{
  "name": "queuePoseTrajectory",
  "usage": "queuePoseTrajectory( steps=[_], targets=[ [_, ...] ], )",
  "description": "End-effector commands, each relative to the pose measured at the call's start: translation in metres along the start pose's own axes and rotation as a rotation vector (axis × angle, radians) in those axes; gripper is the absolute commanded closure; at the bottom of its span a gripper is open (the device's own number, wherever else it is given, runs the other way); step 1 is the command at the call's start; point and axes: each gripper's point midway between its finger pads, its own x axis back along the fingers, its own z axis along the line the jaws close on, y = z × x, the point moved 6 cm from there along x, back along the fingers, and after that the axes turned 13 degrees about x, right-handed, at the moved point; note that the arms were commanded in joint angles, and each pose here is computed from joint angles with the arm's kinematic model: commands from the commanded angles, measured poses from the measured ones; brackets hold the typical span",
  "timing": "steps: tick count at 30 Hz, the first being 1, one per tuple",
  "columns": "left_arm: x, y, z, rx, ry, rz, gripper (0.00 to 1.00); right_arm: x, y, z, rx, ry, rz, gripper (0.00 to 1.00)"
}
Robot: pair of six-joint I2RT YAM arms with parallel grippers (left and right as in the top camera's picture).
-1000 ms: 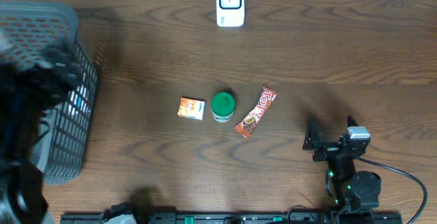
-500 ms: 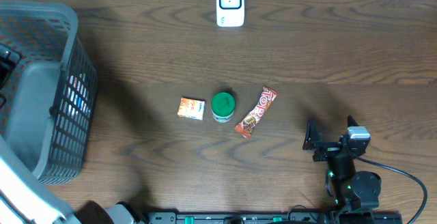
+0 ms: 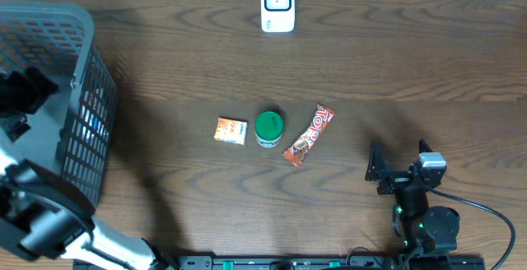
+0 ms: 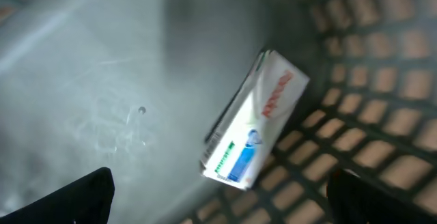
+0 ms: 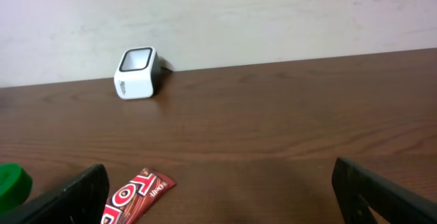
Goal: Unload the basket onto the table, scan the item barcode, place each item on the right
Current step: 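Move the left gripper into the basket toward the white toothpaste box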
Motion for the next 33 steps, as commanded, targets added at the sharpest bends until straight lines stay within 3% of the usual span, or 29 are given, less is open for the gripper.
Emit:
queuePoseTrajectory(
  steps=[1,12,21,33],
  targets=[
    [-0.021,-0.003,0.002,-0.214,-0.017,0.077,0.02,0.000,-0.001,0.001,0.015,0.000,0.000,0.01],
    [-0.052,-0.019,0.005,-0.486,-0.105,0.218,0.02,0.000,-0.001,0.001,0.015,0.000,0.000,0.01],
    [-0.055,-0.015,0.006,-0.557,-0.031,0.193,0.02,0.000,-0.001,0.001,0.015,0.000,0.000,0.01],
    [-0.063,-0.009,-0.019,-0.650,-0.042,0.114,0.02,0.000,-0.001,0.001,0.015,0.000,0.000,0.01]
  ],
)
